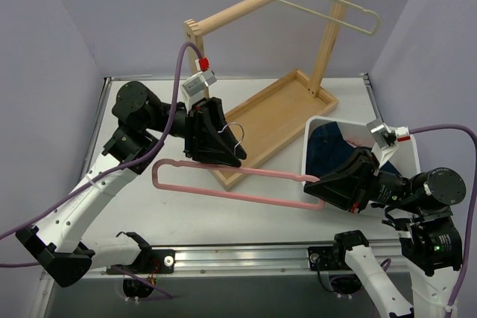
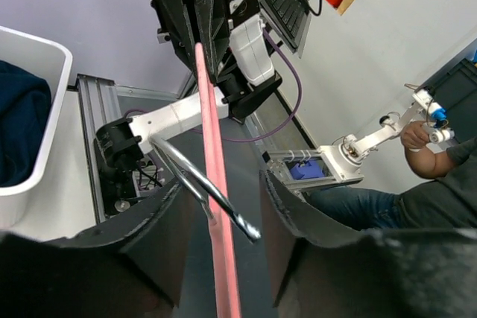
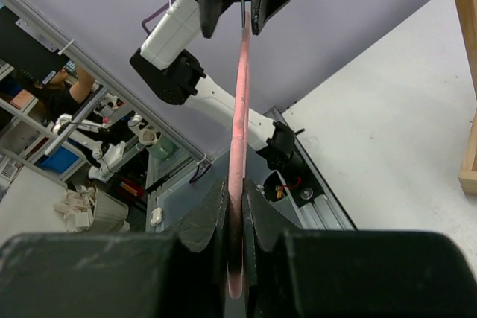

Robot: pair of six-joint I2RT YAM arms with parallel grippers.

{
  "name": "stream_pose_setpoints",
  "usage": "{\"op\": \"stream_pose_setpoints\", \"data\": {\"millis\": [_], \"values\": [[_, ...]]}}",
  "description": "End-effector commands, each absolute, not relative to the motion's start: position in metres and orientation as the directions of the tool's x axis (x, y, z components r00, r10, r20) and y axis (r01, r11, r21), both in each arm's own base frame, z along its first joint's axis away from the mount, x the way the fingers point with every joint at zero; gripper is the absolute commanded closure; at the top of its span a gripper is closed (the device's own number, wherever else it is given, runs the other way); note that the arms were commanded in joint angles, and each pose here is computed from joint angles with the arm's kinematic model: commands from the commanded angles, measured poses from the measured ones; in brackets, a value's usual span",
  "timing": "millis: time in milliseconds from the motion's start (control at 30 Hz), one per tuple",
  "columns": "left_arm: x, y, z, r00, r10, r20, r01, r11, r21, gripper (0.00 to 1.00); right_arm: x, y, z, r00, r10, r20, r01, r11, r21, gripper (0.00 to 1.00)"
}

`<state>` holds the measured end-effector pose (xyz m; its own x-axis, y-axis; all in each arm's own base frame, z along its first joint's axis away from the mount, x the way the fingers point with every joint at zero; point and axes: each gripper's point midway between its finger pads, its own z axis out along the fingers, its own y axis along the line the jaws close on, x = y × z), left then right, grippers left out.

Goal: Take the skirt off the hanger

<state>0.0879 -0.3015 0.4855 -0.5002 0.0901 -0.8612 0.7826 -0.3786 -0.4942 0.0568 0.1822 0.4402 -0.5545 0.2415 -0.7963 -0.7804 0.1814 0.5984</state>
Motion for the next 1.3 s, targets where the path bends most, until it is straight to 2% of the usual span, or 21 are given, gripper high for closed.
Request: {"op": "stream_pose_setpoints", "data": {"millis": [0, 33, 100, 133, 367, 633, 1100, 1233, 1267], "values": [[0.081, -0.295, 0.493, -0.436, 0.064, -0.898, 0.805, -0.418, -0.421, 0.49, 0.055, 0.182, 0.448, -0.530, 0.234, -0.815, -0.800, 0.181, 0.572, 1.00], [0.079, -0.294, 0.493, -0.432, 0.066, -0.899, 0.804, -0.423, -0.417, 0.42, 0.054, 0.182, 0.448, -0.528, 0.233, -0.816, -0.801, 0.184, 0.570, 1.00], [0.074, -0.289, 0.494, -0.415, 0.073, -0.907, 0.805, -0.435, -0.403, 0.36, 0.052, 0.181, 0.449, -0.537, 0.235, -0.810, -0.793, 0.187, 0.580, 1.00], [0.073, -0.287, 0.495, -0.408, 0.070, -0.910, 0.808, -0.435, -0.396, 0.29, 0.049, 0.180, 0.454, -0.526, 0.239, -0.817, -0.800, 0.188, 0.570, 1.00], [0.069, -0.279, 0.495, -0.381, 0.048, -0.923, 0.834, -0.413, -0.365, 0.17, 0.031, 0.178, 0.466, -0.516, 0.251, -0.819, -0.809, 0.174, 0.562, 1.00], [0.100, -0.290, 0.500, -0.499, 0.039, -0.866, 0.816, -0.315, -0.485, 0.17, 0.022, 0.177, 0.459, -0.521, 0.238, -0.820, -0.807, 0.177, 0.564, 1.00], [0.100, -0.288, 0.508, -0.521, 0.033, -0.853, 0.797, -0.337, -0.501, 0.17, 0.032, 0.177, 0.437, -0.549, 0.205, -0.811, -0.784, 0.210, 0.584, 1.00], [0.102, -0.289, 0.505, -0.522, 0.044, -0.852, 0.793, -0.342, -0.503, 0.26, 0.032, 0.177, 0.437, -0.545, 0.203, -0.813, -0.787, 0.212, 0.580, 1.00], [0.102, -0.290, 0.504, -0.523, 0.048, -0.851, 0.791, -0.345, -0.506, 0.36, 0.031, 0.177, 0.439, -0.542, 0.202, -0.816, -0.790, 0.211, 0.576, 1.00]]}}
